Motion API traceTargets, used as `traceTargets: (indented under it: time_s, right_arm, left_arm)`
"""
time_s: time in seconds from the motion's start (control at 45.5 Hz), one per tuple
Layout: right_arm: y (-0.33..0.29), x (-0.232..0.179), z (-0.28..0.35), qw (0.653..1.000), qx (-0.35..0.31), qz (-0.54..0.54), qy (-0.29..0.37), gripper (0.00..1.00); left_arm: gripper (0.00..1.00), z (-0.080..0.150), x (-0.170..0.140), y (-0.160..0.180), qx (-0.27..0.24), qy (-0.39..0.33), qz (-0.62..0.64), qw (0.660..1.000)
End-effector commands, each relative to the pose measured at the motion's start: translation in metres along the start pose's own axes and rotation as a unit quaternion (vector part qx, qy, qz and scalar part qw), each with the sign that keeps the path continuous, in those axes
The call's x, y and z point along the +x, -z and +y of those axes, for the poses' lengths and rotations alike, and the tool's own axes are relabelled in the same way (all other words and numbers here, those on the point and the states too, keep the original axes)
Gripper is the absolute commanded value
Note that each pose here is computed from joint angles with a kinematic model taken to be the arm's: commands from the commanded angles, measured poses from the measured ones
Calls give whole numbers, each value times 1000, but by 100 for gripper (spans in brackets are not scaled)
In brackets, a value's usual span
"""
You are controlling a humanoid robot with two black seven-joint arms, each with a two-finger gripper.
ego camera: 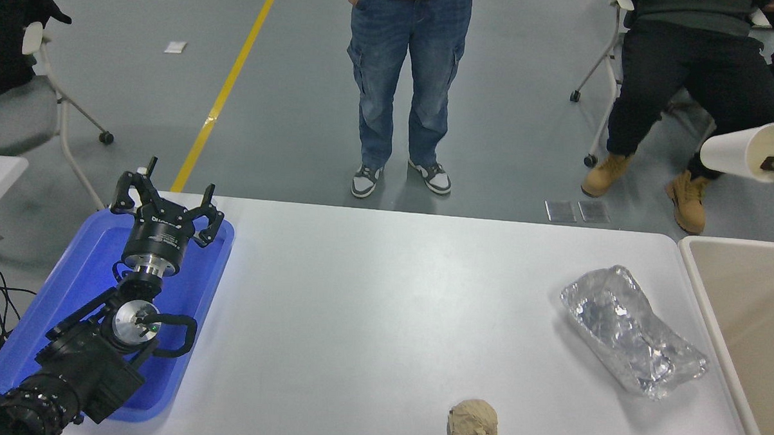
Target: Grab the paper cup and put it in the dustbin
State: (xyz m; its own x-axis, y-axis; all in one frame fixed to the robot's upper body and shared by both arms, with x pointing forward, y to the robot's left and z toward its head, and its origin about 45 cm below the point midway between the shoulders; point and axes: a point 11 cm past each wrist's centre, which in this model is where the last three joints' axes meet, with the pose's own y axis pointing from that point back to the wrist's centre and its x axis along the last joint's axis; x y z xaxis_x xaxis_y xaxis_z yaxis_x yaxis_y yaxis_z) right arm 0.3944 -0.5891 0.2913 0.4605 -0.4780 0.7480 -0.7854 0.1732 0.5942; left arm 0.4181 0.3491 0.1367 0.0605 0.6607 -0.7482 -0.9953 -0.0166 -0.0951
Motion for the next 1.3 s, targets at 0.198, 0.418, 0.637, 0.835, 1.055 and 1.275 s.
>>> traceTargets:
  time_s: [0.198, 0.418, 0.637, 0.835, 1.055, 1.275]
  right_arm:
    - [-106, -51, 3, 984, -151, 3, -90, 0]
    - [-136, -100, 3, 981, -179, -4, -78, 0]
    - [-151, -161, -2, 978, -196, -19, -65, 0]
    - [-149, -203, -9, 978, -199, -25, -50, 0]
    - [-146, -217, -13, 979, -198, -30, -42, 0]
    - [-145, -216, -13, 979, -198, -29, -44, 0]
  left_arm:
    - [100, 0, 0, 0, 1, 0, 0, 1000]
    - [100, 0, 0, 0, 0, 1, 0, 1000]
    - [100, 0, 0, 0, -1, 1, 0, 1000]
    - [100, 0, 0, 0, -1, 1, 0, 1000]
    - [100, 0, -1, 0, -1, 1, 0, 1000]
    - [100, 0, -1, 0, -1, 1, 0, 1000]
